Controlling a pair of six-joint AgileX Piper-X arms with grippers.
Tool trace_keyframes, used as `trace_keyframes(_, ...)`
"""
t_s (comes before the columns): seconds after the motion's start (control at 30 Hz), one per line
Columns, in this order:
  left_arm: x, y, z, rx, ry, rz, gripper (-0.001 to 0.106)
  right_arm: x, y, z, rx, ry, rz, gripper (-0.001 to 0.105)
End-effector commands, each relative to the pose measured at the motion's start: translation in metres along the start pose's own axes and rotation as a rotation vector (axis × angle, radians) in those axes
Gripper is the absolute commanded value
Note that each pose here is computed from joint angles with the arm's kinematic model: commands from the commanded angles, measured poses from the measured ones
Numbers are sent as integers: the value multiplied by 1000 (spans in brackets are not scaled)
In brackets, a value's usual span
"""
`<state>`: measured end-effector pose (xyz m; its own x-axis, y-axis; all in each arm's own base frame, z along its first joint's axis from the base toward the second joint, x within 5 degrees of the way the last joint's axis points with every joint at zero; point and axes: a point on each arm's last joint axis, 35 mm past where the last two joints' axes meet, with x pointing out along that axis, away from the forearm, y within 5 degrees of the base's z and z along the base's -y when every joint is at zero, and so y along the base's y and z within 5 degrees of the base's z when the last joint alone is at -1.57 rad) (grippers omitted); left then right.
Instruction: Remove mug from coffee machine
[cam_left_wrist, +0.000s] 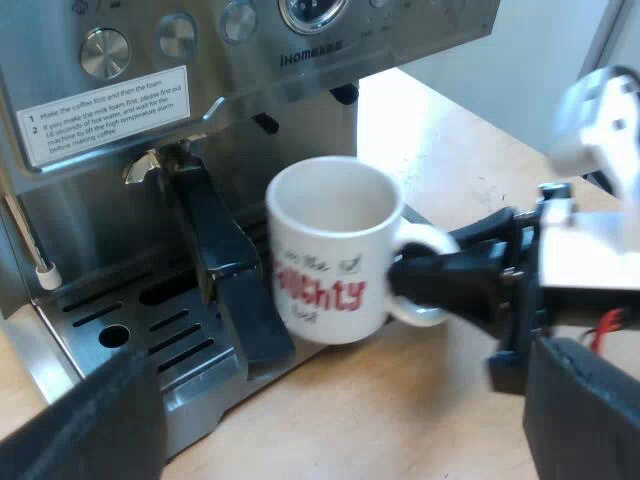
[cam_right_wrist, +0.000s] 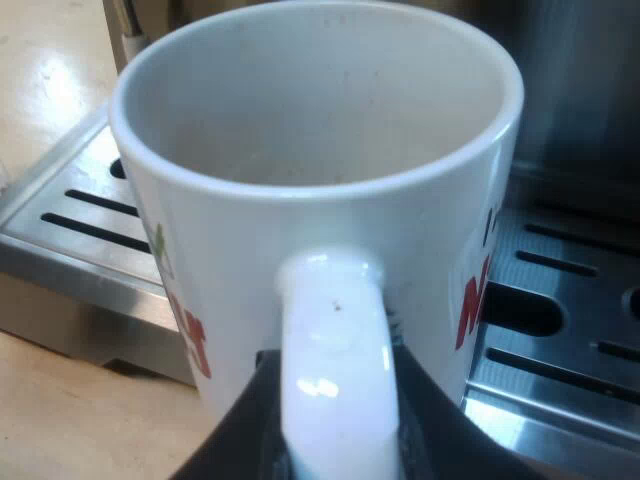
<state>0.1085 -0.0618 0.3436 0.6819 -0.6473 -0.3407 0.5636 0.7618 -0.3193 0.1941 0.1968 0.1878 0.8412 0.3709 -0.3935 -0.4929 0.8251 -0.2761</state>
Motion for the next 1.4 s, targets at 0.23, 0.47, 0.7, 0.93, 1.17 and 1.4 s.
trace_keyframes(0.23,0,-5,0,-1,14,-93,79,-45,-20,13,2,-11,-13,0)
trace_keyframes(0.47,6,-15,-3,24,58,-169,79,-84,-36,15,33,40,-12,0)
trace_keyframes(0.7,19,-21,-7,35,118,-213,79,-121,-52,11,77,64,-18,0)
trace_keyframes(0.93,28,-27,-8,54,140,-261,79,-154,-66,0,69,91,-80,0)
trace_keyframes(1.17,38,-30,-4,64,116,-276,79,-176,-79,-11,198,101,-240,0)
trace_keyframes(1.4,46,-32,-4,71,123,-294,79,-178,-84,-18,168,133,-386,0)
